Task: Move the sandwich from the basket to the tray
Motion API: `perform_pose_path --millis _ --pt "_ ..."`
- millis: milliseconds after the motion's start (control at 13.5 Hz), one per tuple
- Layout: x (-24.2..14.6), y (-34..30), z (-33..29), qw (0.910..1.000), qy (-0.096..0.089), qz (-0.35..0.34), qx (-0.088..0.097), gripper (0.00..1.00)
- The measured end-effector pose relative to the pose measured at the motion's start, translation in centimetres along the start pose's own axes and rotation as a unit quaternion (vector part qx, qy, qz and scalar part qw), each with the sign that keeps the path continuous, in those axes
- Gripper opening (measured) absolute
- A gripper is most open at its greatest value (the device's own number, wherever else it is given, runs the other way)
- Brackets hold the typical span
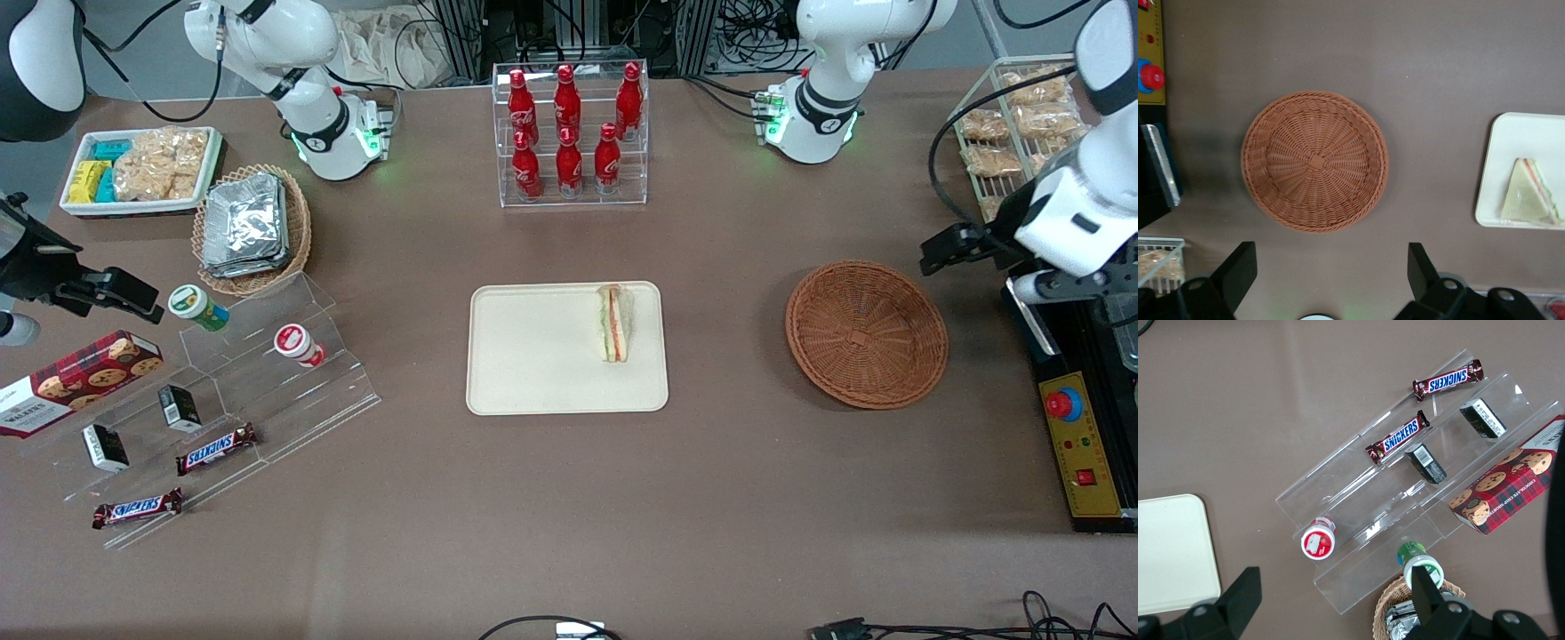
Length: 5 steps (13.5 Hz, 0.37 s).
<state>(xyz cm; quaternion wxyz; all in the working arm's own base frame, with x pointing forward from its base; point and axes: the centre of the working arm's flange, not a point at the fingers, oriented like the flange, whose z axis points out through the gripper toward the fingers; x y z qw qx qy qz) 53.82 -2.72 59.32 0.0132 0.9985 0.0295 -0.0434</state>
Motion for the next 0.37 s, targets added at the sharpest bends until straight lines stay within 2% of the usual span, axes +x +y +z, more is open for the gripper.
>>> perform_pose_path --millis 369 --pt "-1.3 0.1 -1.8 0.9998 0.014 0.015 0.001 1.0"
